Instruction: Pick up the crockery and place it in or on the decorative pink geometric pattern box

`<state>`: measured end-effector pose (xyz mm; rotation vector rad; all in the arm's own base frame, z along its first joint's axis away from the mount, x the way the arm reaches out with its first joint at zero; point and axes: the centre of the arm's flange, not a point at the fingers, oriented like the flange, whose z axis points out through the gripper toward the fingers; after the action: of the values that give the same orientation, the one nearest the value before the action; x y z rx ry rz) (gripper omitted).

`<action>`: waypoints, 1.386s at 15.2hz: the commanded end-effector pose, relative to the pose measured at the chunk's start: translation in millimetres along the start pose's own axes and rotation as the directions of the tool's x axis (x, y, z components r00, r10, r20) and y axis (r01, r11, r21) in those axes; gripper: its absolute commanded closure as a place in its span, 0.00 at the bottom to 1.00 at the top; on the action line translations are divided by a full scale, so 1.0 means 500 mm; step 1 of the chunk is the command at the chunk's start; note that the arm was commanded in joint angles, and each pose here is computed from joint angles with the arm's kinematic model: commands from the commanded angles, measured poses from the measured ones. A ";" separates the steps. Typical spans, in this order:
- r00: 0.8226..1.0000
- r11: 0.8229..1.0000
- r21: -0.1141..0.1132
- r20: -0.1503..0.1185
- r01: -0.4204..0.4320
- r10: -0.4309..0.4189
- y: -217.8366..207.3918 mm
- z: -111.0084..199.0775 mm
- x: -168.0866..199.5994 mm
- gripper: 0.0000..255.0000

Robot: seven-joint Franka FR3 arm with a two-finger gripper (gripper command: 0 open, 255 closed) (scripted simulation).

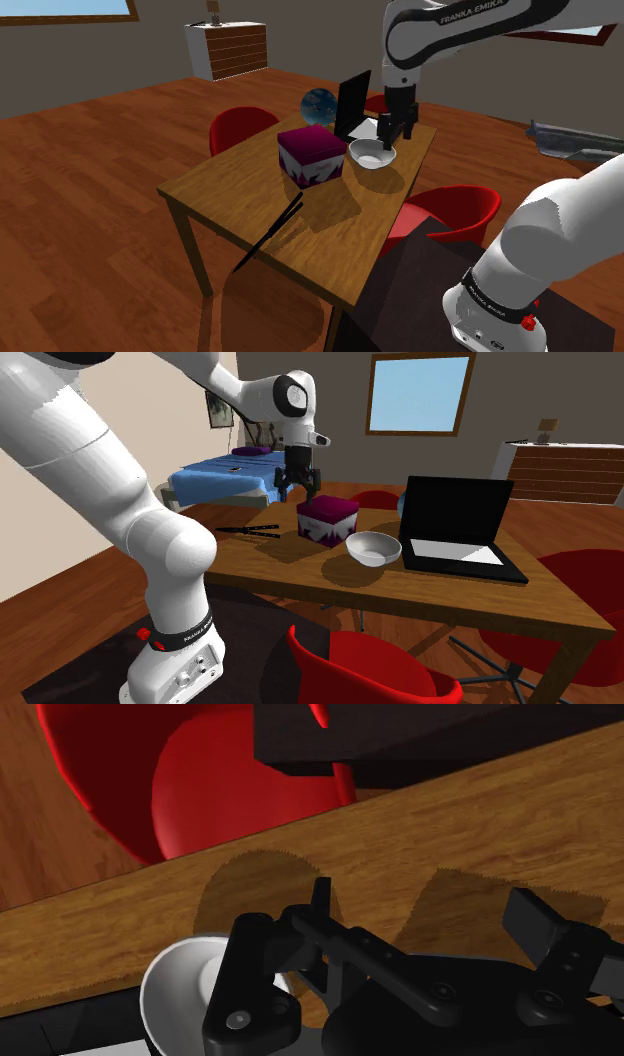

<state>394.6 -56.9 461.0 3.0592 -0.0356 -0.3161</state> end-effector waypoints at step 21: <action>0.999 0.994 -0.104 -0.041 -0.025 0.021 0.129 0.227 0.453 0.00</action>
<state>587.7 -133.5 319.3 2.9590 -0.0542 -0.2418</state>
